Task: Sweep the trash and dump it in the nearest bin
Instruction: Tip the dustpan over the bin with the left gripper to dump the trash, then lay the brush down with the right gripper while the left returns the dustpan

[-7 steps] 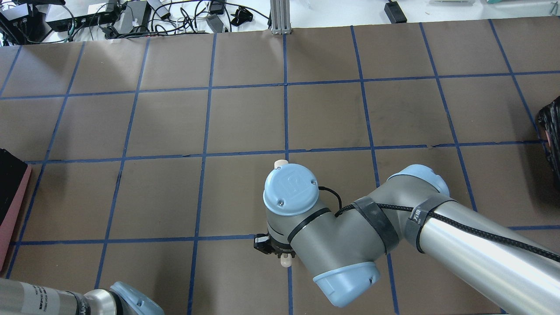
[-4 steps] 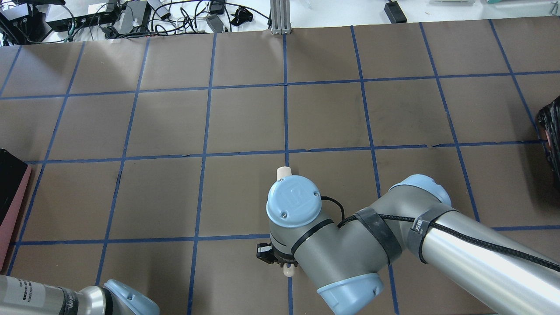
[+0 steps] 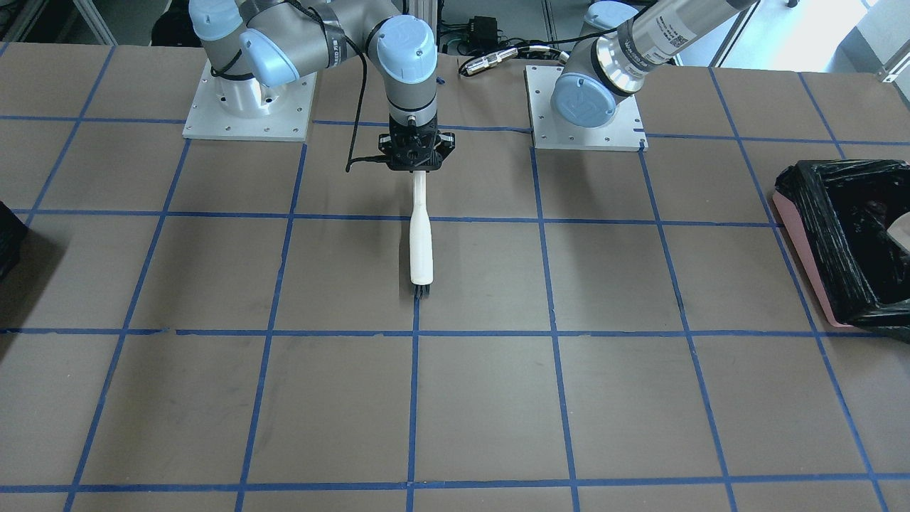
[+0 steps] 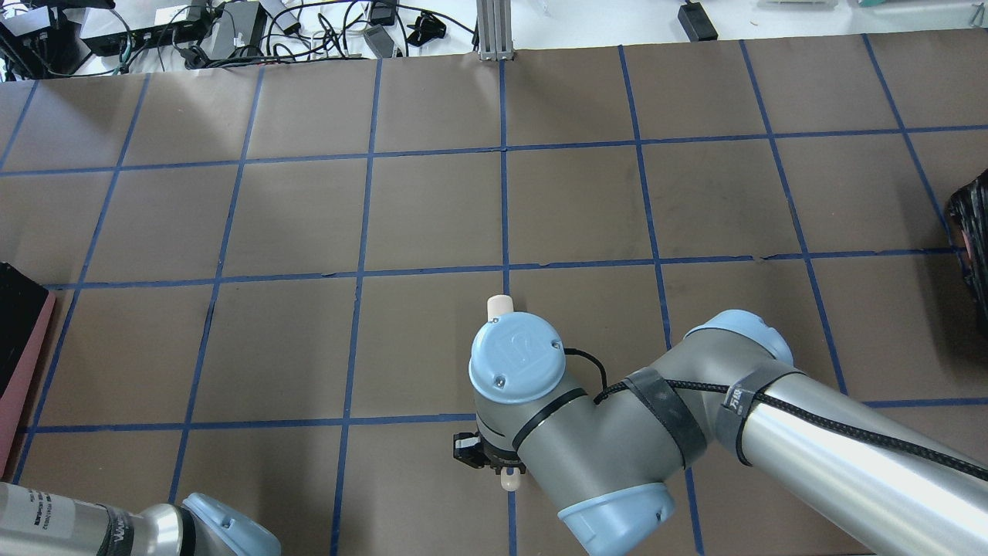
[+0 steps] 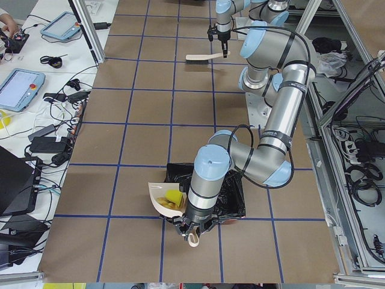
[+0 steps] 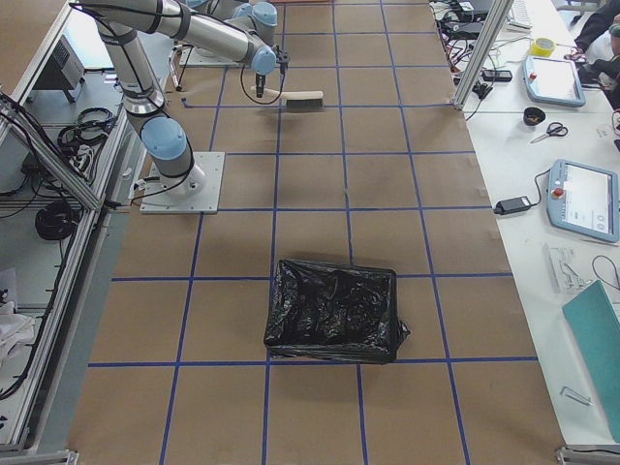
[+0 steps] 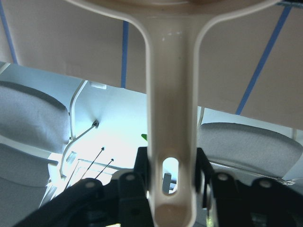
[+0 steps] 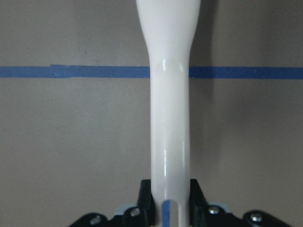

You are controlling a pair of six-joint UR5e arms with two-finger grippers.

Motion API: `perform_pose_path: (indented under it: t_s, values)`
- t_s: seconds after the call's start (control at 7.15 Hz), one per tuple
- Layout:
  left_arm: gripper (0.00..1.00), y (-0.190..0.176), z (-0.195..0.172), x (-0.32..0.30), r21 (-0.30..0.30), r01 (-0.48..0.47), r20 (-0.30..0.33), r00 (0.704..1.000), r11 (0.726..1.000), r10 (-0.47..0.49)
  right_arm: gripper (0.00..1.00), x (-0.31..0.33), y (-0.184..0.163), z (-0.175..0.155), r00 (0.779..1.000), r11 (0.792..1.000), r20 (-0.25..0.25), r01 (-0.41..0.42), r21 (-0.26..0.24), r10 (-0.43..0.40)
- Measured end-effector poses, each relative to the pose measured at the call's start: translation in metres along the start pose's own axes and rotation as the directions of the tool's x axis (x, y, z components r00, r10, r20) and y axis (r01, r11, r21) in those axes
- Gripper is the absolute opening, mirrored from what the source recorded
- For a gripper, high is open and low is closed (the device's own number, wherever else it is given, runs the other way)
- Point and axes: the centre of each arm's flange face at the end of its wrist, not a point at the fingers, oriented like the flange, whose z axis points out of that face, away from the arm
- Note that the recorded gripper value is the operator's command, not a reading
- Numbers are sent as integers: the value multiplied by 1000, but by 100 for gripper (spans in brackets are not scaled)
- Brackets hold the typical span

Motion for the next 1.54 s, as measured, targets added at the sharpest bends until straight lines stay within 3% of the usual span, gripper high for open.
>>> perform_pose_path:
  t_s: [0.28,0.7,0.98,1.26,1.54]
  values:
    - [0,-21,-16,11,-92,-3,60,998,996,8,58,0,-2,-2,1000,1000,-5,2,10,-2]
    - [0,-26,-59,13,-192,-44,26,998,980,50,92,0,-4,-4,1000,1000,-14,13,23,-13]
    - [0,-25,-74,15,-221,-53,8,998,974,56,95,3,-9,-10,998,997,-48,33,68,-30]
    - [0,-34,-89,9,-189,-69,-9,998,980,68,95,-2,-24,-33,997,991,-61,63,119,-56]
    - [0,-74,-117,-17,-82,-111,-34,994,991,108,93,-5,-30,-42,994,989,-77,92,118,-84]
